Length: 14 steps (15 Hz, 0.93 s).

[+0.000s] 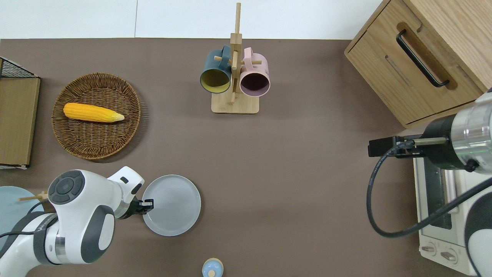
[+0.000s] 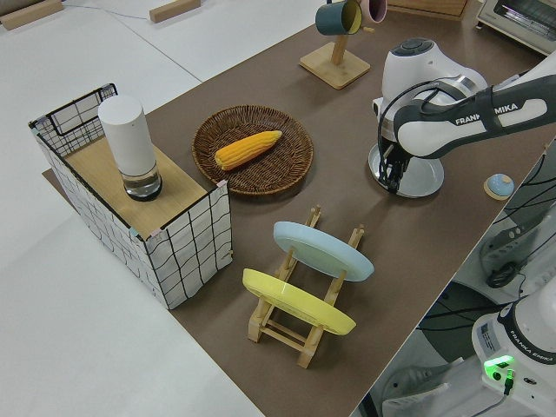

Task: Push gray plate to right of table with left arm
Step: 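Push the gray plate with the left gripper toward the toaster oven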

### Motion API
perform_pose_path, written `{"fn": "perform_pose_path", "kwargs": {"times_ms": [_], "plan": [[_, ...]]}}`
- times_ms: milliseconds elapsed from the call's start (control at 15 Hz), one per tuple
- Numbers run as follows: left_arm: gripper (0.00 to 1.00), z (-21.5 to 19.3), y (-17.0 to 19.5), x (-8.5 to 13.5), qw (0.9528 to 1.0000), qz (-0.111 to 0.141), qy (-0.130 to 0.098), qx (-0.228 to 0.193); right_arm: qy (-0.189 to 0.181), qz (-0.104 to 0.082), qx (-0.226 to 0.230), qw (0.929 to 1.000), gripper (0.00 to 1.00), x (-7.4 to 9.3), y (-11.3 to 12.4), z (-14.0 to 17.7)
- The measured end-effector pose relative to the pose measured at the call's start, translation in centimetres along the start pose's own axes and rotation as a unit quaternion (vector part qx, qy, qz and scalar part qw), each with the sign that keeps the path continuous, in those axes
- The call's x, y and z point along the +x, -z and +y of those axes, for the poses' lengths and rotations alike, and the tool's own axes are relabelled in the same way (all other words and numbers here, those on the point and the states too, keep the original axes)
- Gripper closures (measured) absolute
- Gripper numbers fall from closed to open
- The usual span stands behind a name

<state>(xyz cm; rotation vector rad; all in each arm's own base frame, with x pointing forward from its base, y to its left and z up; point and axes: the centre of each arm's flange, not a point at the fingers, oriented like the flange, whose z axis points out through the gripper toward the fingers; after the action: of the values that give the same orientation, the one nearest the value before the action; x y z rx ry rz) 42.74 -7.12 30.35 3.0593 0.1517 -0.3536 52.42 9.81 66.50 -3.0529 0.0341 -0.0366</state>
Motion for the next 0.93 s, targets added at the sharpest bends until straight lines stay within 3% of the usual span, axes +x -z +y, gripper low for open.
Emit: {"fn": "perform_pose_path", "kwargs": {"times_ms": [600,933], "plan": [[0.97,0.2,0.0,0.0,1.0000,-0.001,0.007,-0.007,0.000,0.000,0.000,1.0000,0.00,0.0,0.0,0.0],[0.97,3.8,-0.3,-0.9,0.9998,0.005,0.019,-0.009,0.000,0.000,0.000,1.0000,0.00,0.0,0.0,0.0]]}}
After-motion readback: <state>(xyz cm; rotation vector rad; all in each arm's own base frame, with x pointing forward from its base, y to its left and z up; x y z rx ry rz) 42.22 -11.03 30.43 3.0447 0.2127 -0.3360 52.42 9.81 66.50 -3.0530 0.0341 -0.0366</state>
